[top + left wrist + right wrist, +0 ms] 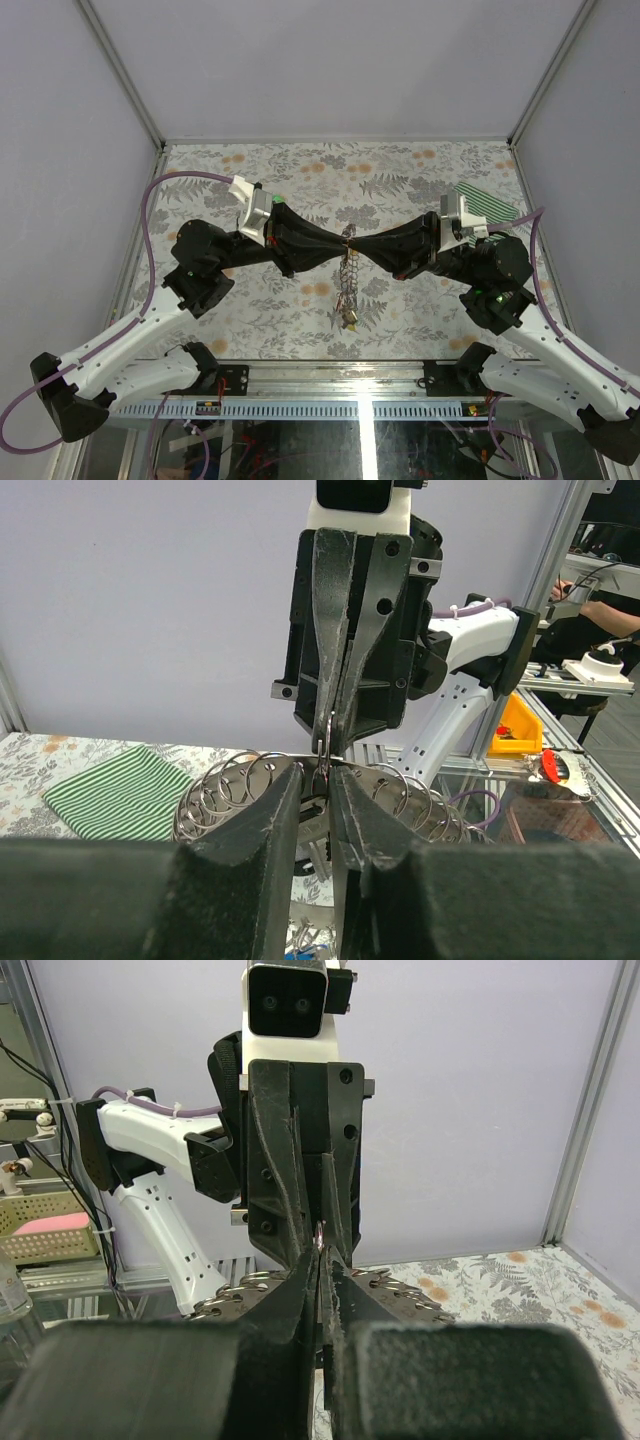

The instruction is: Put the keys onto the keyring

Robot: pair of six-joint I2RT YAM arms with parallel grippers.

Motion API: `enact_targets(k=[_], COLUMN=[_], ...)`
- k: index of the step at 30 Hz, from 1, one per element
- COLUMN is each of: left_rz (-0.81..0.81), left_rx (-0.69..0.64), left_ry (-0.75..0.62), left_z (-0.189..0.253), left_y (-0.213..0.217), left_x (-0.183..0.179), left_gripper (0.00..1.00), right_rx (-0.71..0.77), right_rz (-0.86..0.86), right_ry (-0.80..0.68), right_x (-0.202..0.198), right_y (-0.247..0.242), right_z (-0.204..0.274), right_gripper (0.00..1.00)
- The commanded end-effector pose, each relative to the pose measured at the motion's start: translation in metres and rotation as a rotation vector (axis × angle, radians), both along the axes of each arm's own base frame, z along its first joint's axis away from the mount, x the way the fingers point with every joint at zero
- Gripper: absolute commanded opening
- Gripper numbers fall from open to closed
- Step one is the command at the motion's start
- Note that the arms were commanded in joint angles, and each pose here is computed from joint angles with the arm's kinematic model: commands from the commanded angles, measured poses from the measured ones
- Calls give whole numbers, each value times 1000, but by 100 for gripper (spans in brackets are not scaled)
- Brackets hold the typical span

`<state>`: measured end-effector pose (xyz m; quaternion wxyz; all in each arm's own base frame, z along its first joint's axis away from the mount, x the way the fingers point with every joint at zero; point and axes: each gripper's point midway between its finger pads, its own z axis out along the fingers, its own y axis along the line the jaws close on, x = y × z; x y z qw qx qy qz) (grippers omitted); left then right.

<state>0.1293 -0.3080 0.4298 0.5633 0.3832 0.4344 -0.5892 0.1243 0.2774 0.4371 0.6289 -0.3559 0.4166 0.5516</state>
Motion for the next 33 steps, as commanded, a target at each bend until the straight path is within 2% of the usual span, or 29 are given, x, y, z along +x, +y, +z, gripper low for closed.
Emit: enact_targets(k=[1,6,12,19,24,33], left_rz=[-21,-22,-25,-19,12,30], left_rx=[-53,-56,-62,-29,54,314], left_ry=[-62,-62,-70,-70,-76,-50], left_z=[21,22,24,22,17,-17], left_y=[4,6,7,8,8,11], left_x=[-10,-12,-13,-14,-10,-3], left_gripper=[17,14,0,0,0,0], right_rx=[111,102,97,80,40,-90], right_rz=[8,4,4,-10,-33,-119], right_ry=[-127,-125,-123,-129,-151,-147], right_x=[-15,-14,-14,-13,-15,-9], right_y=[-13,-12,-11,-13,-17,-28], right_z=[46,42,41,39,35,21], right_gripper=[0,0,0,0,13,32])
